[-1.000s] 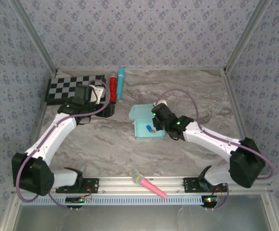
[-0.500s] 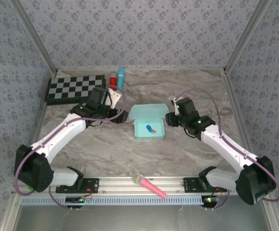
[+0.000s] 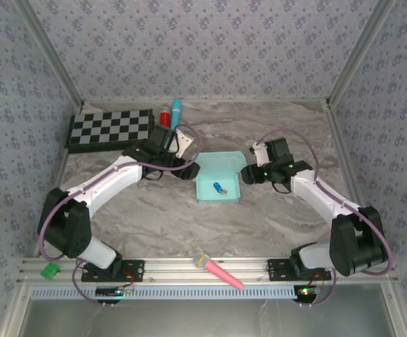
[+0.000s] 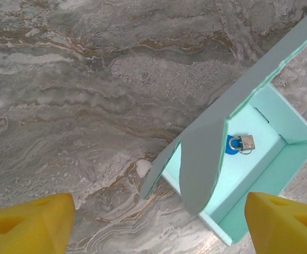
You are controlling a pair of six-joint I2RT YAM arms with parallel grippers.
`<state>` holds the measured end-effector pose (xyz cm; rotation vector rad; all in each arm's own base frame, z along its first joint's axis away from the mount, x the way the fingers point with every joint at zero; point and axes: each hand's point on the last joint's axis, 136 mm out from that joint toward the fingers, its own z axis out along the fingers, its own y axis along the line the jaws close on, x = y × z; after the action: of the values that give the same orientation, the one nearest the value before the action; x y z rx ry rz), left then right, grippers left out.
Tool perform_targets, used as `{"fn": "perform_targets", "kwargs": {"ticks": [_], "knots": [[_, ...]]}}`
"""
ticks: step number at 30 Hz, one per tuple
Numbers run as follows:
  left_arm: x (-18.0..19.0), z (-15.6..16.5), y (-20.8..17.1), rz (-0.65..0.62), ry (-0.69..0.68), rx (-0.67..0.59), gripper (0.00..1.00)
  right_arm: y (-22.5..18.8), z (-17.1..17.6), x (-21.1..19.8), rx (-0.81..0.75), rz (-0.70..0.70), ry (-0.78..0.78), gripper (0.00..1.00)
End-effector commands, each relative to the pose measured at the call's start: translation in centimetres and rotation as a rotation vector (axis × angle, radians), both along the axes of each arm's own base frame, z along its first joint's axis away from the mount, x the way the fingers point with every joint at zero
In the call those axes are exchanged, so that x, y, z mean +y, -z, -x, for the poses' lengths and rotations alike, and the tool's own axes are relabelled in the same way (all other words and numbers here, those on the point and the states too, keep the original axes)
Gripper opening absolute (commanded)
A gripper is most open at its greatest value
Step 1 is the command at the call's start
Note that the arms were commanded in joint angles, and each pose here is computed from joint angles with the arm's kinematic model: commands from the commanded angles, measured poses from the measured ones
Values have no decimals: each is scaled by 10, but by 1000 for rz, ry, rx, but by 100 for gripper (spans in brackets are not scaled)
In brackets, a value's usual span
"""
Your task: Fold the paper box
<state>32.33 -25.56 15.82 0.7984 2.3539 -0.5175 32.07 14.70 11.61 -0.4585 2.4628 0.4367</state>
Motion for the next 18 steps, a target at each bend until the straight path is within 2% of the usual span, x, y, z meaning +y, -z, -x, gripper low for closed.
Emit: {"fn": "perform_targets", "kwargs": {"ticks": [1,18], "knots": [[-14,-8,-13,31,33,-31,82,-18,-15,6,-69,-26,-44,57],[-24,-11,3,59,28,34,69,-17,-33,21,-66,-52,-115,53]]}}
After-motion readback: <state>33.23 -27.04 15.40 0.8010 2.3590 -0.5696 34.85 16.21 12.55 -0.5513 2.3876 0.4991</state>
